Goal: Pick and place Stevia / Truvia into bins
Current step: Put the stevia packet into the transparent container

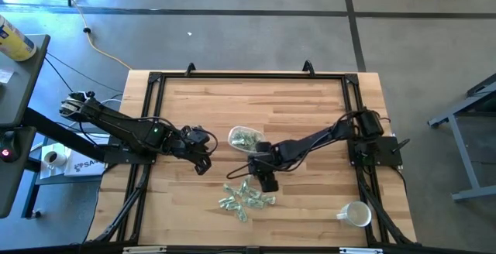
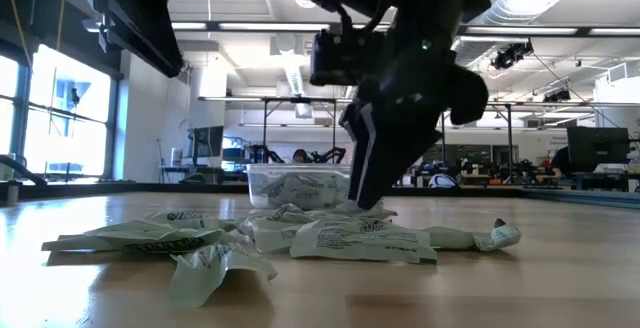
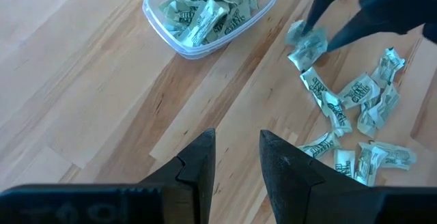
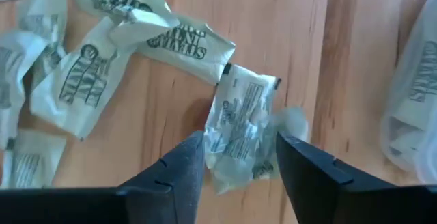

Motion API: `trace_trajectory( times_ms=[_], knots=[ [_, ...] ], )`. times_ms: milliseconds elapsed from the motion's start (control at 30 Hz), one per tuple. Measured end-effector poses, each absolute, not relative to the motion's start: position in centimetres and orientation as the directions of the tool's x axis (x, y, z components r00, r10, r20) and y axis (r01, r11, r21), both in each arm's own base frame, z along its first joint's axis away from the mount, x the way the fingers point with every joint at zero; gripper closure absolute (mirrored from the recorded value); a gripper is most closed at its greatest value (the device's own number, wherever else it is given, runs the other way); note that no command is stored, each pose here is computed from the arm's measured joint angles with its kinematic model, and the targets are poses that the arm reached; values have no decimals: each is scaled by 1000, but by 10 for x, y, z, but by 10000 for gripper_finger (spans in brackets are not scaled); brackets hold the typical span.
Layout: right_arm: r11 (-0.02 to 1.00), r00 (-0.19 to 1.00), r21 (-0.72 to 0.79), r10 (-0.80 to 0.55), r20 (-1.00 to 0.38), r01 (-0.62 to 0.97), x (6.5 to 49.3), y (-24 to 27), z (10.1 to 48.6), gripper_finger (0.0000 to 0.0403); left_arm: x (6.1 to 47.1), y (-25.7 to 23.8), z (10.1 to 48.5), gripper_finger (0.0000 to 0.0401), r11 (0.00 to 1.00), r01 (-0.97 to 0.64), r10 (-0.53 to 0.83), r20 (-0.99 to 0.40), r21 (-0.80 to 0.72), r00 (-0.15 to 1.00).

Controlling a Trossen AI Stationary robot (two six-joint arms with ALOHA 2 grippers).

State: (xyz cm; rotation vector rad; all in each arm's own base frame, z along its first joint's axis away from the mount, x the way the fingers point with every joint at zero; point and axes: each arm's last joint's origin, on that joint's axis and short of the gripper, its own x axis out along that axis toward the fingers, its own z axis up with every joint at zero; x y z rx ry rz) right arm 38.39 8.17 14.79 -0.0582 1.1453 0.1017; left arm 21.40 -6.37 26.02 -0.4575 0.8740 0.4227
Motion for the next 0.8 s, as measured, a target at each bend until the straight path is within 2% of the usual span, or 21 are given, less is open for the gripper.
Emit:
trace_trajectory(
  times_ms=[300,533,800],
  knots=[
    [996,395,3,37,-918,-88,386,82,137,290,214,-64,260,254,824,-527,164,-804,-206,571],
    [997,385,10,39,-922,-77,383,82,143,390,214,-64,260,254,825,-527,164,-805,-205,570],
    [1000,463,16,14,-886,2,371,71,191,400,214,-64,260,254,825,-526,162,-805,-208,571]
  ],
)
